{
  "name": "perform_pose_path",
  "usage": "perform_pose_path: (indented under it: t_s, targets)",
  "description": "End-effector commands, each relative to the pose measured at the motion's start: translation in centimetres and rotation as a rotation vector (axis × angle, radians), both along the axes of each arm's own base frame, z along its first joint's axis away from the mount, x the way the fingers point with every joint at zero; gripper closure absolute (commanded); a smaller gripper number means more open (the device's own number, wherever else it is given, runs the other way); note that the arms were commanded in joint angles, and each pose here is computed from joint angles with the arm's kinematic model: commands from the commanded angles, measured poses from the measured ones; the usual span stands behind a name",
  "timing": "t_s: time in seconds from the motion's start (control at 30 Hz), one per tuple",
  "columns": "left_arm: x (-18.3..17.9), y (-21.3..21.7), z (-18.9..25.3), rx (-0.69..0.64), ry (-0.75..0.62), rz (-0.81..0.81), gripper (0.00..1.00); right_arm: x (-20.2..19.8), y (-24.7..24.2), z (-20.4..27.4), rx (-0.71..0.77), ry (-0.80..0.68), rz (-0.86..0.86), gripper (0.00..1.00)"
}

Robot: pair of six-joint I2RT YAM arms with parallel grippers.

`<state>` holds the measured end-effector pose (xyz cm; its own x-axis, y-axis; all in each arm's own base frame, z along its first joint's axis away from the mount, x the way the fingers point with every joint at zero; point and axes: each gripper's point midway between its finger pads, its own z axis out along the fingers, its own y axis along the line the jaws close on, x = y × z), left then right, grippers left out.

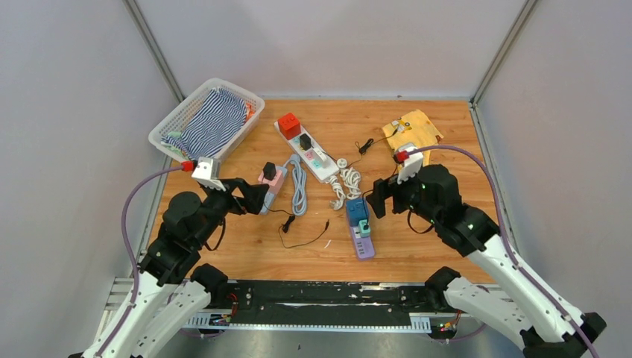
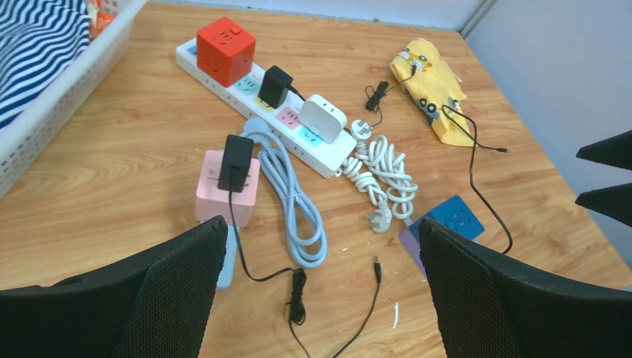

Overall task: Insert the plug
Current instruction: Reset both arms

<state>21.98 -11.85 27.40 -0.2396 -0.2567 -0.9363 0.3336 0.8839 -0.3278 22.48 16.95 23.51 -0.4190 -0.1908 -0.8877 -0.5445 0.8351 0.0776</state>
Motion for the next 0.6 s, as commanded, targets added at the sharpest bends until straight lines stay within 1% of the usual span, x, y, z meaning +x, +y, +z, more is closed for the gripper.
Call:
perform_pose_path:
  t_s: [0.0,0.13,0.57]
  targets:
    - [-0.2,-0.8,0.8,-0.087,-0.035,-0.03,0.0,-1.2,0.1,0.7,0.124,-0.052,0.001,0.04]
    - [-0.2,-0.8,0.3,-0.074,-0.022,-0.029,0.0,-1.8,-0.2,0.8,0.152,-0.07,0.004,0.04]
    - [-0.2,-0.3,-0.3,-0.043,-0.017,-0.014,0.0,-1.8,-0.1,0.9,0.153,-0.07,0.008,0.04]
